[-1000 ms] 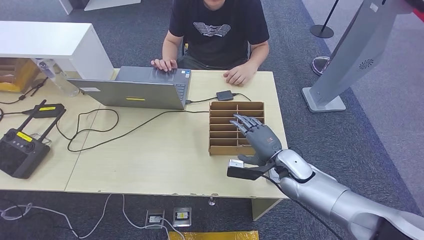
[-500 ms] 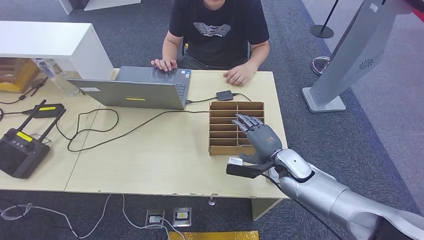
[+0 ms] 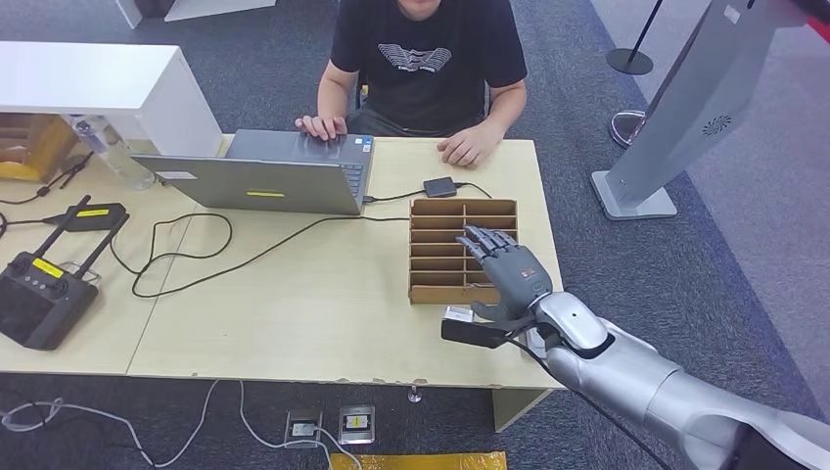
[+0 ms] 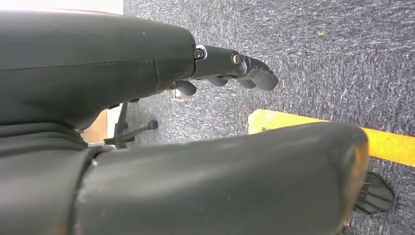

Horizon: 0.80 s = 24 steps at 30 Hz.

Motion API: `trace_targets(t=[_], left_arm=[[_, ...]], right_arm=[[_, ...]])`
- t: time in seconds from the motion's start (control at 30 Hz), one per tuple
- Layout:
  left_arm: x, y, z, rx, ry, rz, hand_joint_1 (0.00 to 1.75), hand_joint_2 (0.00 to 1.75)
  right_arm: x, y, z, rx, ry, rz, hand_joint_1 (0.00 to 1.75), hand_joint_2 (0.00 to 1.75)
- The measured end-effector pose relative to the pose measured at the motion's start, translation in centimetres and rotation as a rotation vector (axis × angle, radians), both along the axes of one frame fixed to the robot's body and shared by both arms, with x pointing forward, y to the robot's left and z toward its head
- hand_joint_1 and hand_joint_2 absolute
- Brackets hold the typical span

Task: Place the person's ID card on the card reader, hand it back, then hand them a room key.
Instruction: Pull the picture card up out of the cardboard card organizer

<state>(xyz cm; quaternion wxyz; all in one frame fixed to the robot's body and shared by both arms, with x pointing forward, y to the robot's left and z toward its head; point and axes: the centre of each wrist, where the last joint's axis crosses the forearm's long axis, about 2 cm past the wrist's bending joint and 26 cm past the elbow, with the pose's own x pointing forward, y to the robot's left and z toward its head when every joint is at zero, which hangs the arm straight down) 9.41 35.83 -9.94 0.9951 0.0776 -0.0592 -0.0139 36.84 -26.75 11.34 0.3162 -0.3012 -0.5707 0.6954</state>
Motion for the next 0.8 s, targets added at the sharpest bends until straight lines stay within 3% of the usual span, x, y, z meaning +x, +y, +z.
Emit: trace_targets(t=[0.07,0.2,0.23,0.8], left_arm=[[0.0,0.0,0.0,-0.001,0.0,0.0,0.0,0.0],[0.0,0.2,0.0,-0.002,0.003,0.0,0.0,0.0],[0.0,0.2,0.0,-0.002,0.004,0.0,0.0,0.0],[0.0,0.7,0.1,-0.011,0.012,-0.009,0.0,0.0]], right_arm=[[0.0,0.1,0.0,-0.001,-0.002,0.001,0.06,1.75],[-0.1,0.3,-0.1,-0.012,-0.005,0.003,1.62,1.75],[-0.1,0.4,-0.1,-0.018,-0.007,0.004,1.7,1.75],[-2.2,3.2,-2.1,-0.095,-0.051,-0.038,1.75,1.75]])
